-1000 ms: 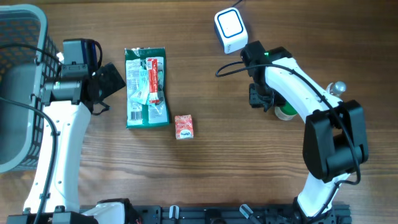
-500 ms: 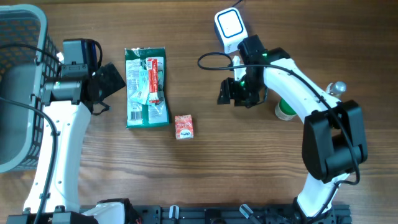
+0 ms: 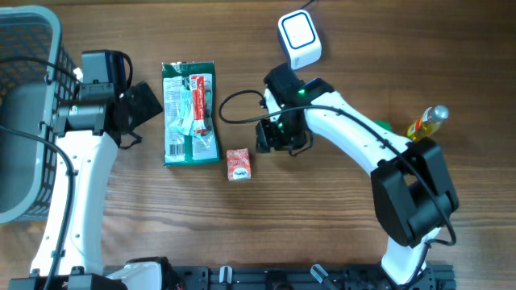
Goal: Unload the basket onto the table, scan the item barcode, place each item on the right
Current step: 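Move the right gripper left toward the small red package, then lower the right gripper around the red package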
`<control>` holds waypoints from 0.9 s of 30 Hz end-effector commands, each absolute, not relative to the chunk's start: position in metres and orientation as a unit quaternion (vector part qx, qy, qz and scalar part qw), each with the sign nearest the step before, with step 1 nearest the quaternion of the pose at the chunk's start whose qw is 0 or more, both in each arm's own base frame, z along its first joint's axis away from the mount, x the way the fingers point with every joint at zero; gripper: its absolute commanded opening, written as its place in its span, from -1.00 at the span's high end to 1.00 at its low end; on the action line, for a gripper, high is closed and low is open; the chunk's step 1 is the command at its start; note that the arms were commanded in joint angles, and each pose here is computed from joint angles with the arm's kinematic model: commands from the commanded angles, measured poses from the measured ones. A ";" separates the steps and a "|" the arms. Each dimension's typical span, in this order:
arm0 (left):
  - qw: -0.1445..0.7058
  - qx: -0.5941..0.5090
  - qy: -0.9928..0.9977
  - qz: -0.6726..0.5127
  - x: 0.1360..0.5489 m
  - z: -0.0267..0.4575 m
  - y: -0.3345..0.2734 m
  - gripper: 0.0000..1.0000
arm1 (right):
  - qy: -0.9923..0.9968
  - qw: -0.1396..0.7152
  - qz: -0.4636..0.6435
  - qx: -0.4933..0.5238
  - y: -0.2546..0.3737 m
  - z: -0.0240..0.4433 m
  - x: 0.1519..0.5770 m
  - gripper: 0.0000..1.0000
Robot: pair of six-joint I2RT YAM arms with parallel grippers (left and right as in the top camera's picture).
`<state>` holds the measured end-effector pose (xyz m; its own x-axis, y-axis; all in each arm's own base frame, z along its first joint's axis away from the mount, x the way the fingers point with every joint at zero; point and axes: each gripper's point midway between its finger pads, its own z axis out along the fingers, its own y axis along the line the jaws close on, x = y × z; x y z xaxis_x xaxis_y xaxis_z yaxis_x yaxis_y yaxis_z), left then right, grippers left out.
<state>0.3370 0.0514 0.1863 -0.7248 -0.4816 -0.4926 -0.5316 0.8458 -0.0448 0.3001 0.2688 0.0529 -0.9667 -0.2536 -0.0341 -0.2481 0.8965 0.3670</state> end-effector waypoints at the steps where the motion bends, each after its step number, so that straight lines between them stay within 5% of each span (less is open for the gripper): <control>1: 0.251 -0.266 0.930 0.050 0.338 0.186 0.050 -1.00 | -0.976 -0.002 -0.175 0.131 0.277 0.054 0.294 -0.03; 27: 0.251 -0.265 0.930 0.050 0.338 0.186 0.050 -1.00 | -0.964 0.012 -0.234 0.124 0.311 0.020 0.262 0.37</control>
<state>0.3371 0.0514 0.1863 -0.7246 -0.4816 -0.4929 -0.5316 0.8458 -0.0449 0.2705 0.3080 0.0200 -0.9691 -0.2400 -0.0575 -0.2412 0.8714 0.4272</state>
